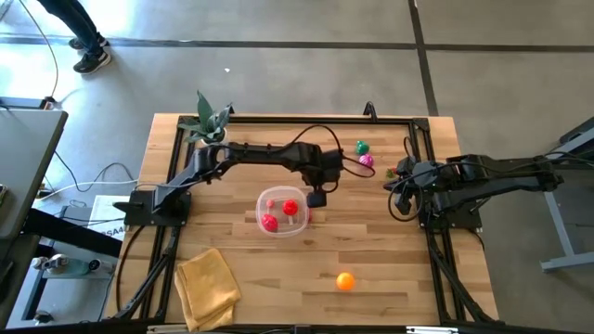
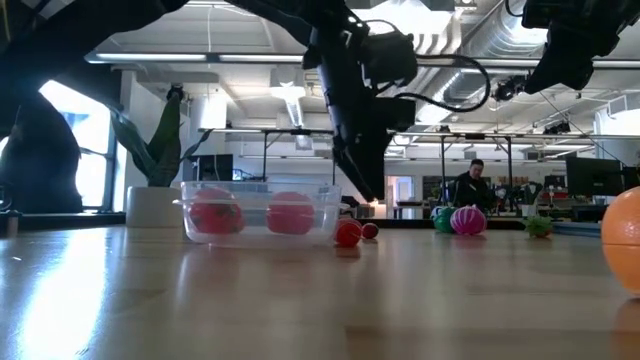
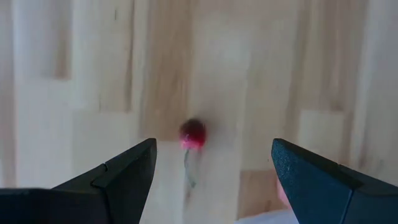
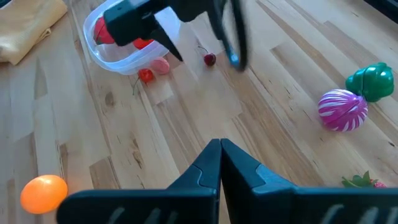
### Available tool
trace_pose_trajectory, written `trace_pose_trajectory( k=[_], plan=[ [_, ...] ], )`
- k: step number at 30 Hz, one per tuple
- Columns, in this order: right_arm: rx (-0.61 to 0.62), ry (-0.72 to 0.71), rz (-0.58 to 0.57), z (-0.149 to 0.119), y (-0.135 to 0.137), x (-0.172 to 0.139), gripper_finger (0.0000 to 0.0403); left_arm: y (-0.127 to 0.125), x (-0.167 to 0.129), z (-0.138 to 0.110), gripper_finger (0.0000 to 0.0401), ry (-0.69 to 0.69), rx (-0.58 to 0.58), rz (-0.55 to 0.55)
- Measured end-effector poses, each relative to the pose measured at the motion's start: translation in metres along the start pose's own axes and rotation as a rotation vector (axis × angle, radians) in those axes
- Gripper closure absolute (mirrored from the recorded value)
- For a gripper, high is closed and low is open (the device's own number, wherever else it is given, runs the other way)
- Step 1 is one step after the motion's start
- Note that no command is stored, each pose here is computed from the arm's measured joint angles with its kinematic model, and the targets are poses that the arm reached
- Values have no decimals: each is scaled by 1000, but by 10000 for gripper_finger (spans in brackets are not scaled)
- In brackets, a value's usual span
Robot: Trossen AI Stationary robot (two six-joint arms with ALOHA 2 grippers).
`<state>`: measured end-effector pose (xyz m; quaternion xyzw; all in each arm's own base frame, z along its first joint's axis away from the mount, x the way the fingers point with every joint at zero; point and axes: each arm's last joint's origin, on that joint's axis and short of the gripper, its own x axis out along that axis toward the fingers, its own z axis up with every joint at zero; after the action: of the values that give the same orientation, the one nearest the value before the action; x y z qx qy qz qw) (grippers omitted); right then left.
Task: Pick and placing Produce into tupperware
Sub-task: Put the top red cherry into the transparent container
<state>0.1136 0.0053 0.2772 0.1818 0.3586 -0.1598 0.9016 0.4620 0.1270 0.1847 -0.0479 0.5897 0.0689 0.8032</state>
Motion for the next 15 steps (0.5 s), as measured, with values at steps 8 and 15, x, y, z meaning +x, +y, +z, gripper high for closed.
trace_pose_trajectory(
  k=[8,15],
  plan=[
    [0,0,0,0,0,0,402,10,15,-3,94,25,-13,-4],
    [0,0,-1,0,0,0,402,13,19,-2,94,20,-14,16]
  ],
)
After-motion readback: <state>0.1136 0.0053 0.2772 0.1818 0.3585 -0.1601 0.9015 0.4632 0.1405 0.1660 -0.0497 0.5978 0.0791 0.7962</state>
